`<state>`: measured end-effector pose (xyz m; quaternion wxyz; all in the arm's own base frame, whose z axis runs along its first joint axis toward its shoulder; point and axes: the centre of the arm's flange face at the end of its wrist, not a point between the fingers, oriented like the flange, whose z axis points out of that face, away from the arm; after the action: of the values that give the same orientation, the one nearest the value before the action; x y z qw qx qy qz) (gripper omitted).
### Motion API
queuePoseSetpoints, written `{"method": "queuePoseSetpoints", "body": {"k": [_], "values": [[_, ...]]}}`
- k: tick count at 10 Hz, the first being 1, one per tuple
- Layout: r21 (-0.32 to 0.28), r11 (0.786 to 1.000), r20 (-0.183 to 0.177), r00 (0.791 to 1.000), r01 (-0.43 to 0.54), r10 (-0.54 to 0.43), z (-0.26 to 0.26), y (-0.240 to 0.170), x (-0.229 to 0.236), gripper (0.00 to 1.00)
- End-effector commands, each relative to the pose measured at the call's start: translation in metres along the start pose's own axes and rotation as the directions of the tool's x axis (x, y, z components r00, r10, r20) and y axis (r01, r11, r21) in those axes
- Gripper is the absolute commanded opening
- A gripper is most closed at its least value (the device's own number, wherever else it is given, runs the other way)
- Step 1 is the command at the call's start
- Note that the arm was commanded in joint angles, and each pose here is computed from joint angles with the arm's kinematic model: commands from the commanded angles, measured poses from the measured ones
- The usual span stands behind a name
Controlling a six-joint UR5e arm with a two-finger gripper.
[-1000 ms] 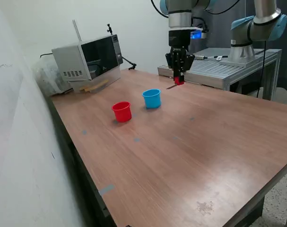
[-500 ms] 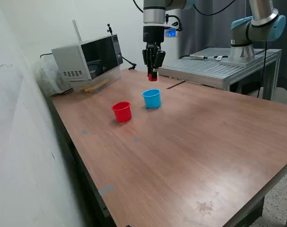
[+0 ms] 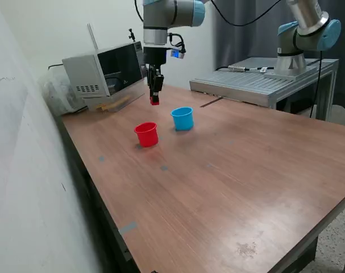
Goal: Place red objects in the red bin, and blue objects in the blue bin.
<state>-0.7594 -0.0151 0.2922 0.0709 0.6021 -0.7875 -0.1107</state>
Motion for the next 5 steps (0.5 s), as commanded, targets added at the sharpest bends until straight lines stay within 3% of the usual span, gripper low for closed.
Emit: {"method": "queuePoseSetpoints", "body": {"k": [1, 5], "values": [[0.007, 0.999, 0.02, 0.999, -0.036, 0.036, 0.021, 0.016, -0.027, 0.0], [0.044, 0.995, 0.051, 0.995, -0.088, 0.086, 0.058, 0.022, -0.07, 0.0]]}}
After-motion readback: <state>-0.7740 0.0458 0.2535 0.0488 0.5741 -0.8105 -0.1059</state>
